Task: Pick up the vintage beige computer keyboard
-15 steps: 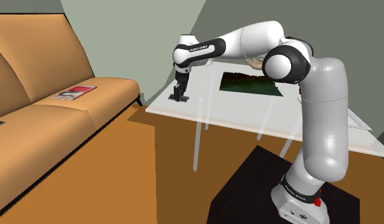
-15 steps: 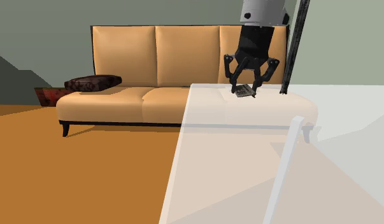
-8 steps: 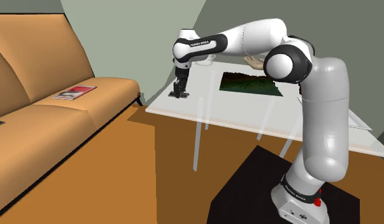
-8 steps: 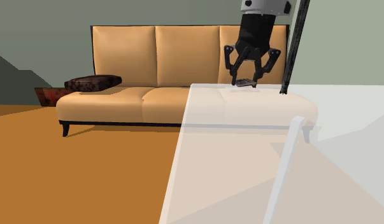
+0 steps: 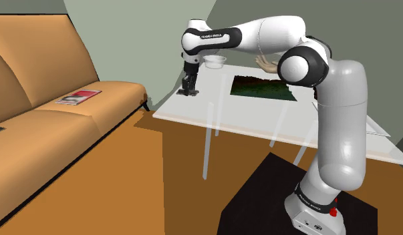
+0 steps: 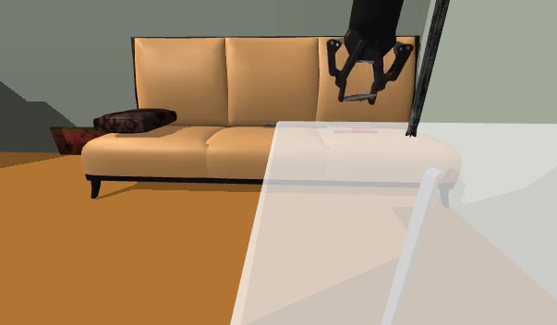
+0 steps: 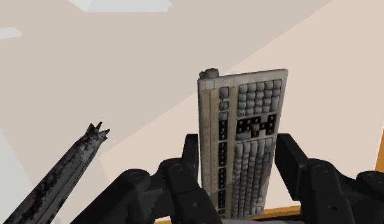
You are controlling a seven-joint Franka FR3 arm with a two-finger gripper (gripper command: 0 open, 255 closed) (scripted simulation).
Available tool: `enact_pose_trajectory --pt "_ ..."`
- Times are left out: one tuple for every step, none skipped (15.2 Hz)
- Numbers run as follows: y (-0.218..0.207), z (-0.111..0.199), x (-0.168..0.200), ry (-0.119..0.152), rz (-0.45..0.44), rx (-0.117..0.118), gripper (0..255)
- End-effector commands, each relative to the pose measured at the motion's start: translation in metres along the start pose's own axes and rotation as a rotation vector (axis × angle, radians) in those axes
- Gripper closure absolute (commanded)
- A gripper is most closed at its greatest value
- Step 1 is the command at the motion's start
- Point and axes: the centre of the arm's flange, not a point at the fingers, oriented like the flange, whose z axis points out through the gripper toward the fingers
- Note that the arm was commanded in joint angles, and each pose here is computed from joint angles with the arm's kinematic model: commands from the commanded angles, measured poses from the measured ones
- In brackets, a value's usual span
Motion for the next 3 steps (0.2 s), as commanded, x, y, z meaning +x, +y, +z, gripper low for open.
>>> enact_pose_trajectory --pt "-0.0008 -0.0112 0.0009 0.000 0.000 0.000 255" --pt "-0.0008 -0.0120 0.0009 0.000 0.000 0.000 255" --pt "-0.0008 -0.0120 0.0009 0.000 0.000 0.000 255"
